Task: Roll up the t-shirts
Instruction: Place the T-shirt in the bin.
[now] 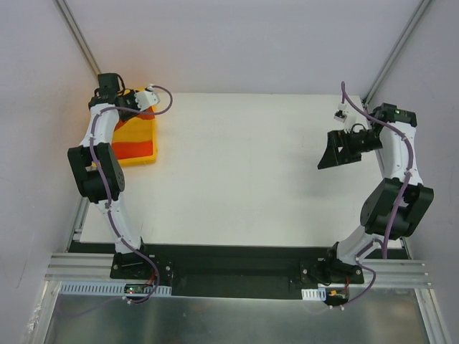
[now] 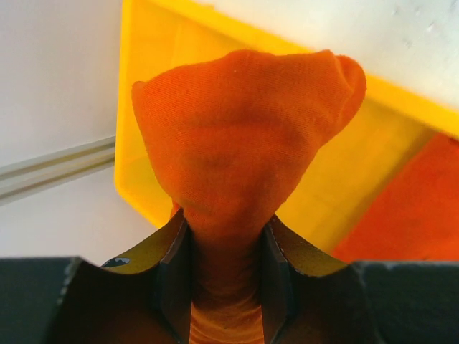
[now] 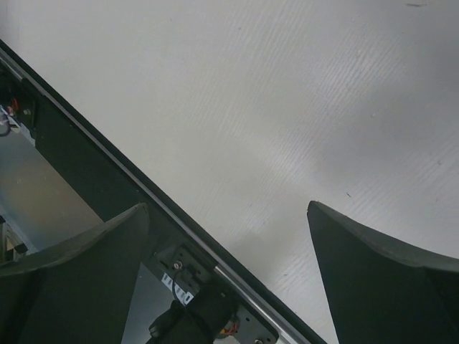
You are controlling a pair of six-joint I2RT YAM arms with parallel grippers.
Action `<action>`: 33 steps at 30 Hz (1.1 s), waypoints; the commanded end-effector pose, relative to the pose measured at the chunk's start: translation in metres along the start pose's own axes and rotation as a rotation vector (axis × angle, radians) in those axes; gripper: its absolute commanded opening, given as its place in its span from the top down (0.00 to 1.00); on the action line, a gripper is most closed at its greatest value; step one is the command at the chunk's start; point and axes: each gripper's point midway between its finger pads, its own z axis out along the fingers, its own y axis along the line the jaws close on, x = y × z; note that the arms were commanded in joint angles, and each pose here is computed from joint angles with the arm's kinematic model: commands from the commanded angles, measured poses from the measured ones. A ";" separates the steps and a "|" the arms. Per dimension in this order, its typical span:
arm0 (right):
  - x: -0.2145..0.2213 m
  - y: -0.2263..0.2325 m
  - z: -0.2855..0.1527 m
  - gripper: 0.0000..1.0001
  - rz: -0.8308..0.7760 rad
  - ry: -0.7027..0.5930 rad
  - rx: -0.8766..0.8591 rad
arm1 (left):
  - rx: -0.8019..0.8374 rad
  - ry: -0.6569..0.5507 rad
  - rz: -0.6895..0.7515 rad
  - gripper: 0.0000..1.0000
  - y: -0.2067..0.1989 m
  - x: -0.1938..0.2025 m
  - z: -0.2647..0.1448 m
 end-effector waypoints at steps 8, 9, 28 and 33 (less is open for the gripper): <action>0.059 -0.003 0.005 0.04 -0.068 0.282 0.071 | 0.009 -0.118 0.175 1.00 0.017 0.042 0.026; 0.062 -0.003 0.007 0.04 -0.077 0.301 0.070 | 0.016 -0.121 0.183 1.00 0.016 0.044 0.029; 0.060 -0.002 0.035 0.04 -0.197 0.457 0.017 | 0.258 -0.123 0.195 1.00 -0.089 0.066 0.038; 0.057 -0.001 0.039 0.04 -0.198 0.463 0.001 | 0.278 -0.099 0.159 0.99 -0.095 0.069 0.034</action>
